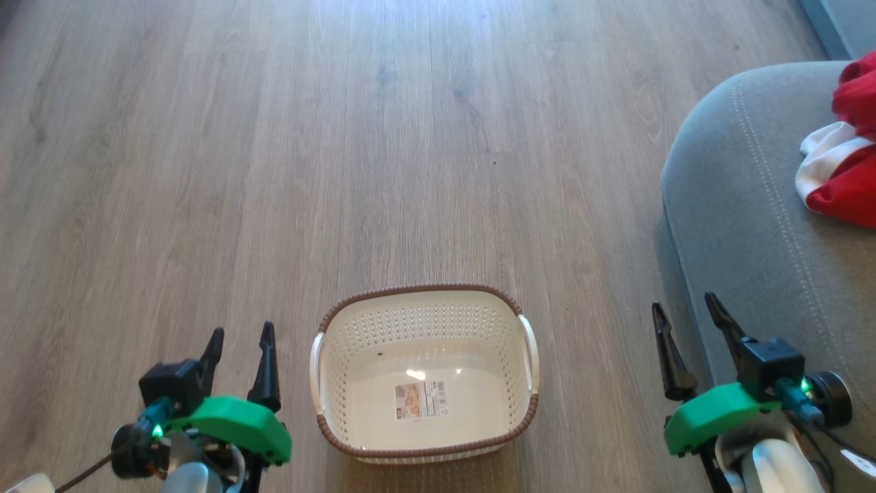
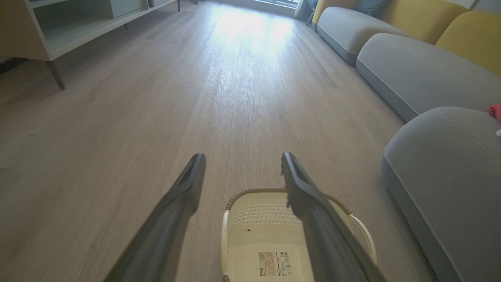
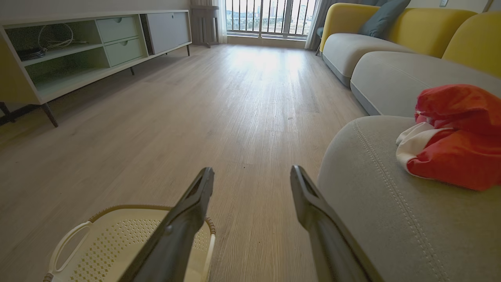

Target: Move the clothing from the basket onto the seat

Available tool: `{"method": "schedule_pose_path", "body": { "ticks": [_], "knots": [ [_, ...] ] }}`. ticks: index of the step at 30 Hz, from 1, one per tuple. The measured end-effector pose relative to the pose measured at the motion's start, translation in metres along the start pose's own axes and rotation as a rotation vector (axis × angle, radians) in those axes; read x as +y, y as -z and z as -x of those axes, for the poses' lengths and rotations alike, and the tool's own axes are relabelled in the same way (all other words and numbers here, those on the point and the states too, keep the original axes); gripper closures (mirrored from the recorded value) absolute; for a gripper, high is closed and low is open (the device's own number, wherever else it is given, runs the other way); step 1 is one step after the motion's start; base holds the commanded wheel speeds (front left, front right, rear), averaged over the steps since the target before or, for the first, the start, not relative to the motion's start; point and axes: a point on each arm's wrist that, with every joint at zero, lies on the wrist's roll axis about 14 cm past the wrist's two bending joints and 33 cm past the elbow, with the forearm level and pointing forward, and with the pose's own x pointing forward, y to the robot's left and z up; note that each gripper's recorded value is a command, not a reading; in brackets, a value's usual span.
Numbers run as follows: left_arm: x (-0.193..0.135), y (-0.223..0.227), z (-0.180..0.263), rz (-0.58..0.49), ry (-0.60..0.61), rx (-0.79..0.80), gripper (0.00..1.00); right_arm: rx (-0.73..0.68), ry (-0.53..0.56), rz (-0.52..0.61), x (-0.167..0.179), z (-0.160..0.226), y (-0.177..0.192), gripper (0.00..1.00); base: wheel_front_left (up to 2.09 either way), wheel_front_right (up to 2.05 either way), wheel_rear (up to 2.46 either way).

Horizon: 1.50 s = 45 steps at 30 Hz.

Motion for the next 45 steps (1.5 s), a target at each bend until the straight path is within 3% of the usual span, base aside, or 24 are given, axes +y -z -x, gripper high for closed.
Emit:
{"method": "schedule_pose_path", "body": {
  "ticks": [19,20,27,45],
  "knots": [
    [-0.017,-0.001,-0.004,0.007,0.059,-0.002,0.0,0.015,0.03,-0.02,-0.006,0.01,0.005,0.0,0.0,0.0,0.0],
    [-0.017,0.001,-0.004,0.006,0.06,0.005,1.0,0.019,0.032,-0.022,-0.006,0.01,0.007,1.0,0.0,0.0,0.0],
    [-0.003,0.047,0.02,0.024,0.014,0.15,1.0,0.156,0.047,-0.059,-0.006,0.032,0.049,1.0,0.0,0.0,0.0],
    [0.003,0.043,0.018,0.226,-0.033,0.162,1.0,0.142,0.117,-0.286,-0.015,0.029,0.044,1.0,0.0,0.0,0.0]
  ]
}}
